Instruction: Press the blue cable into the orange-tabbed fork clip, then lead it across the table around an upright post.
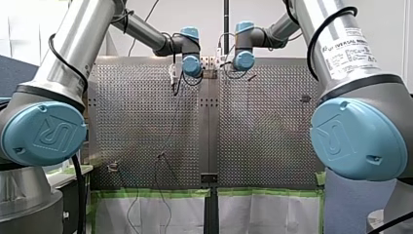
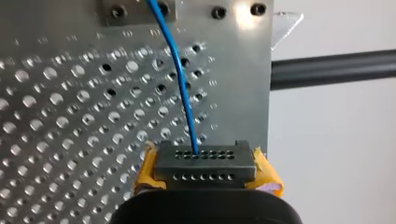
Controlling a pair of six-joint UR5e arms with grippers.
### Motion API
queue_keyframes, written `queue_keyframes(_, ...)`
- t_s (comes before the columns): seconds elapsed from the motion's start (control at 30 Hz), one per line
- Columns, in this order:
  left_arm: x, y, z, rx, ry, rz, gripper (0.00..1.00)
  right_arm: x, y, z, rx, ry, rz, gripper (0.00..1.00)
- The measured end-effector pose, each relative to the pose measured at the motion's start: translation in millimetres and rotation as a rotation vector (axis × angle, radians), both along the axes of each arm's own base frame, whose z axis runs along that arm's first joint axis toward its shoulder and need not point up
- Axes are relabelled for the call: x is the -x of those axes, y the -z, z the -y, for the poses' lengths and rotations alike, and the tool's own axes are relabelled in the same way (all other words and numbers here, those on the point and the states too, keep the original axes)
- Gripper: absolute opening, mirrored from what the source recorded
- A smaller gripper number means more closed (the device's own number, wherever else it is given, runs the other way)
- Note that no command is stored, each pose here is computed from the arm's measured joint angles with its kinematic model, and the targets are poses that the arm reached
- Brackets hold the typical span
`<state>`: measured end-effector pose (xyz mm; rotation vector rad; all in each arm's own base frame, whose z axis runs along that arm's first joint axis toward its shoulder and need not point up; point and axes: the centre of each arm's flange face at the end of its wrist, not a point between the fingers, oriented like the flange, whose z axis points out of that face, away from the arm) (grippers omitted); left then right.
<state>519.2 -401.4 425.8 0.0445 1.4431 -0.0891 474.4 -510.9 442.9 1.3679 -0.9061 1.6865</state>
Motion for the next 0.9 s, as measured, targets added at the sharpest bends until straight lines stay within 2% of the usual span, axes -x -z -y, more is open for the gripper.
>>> queue_keyframes(0.43, 5.3, -38.4, 22.0, 0.007, 0.054, 0.029, 0.00, 36.7, -13.1, 20.7, -0.010, 0.059, 0.013, 0.00)
queue_keyframes(0.9, 1.9, -30.6, 62.5, -0.024, 0.104, -0.019, 0.00, 69.5, -26.8, 35.7, -0.012, 0.091, 0.024, 0.00)
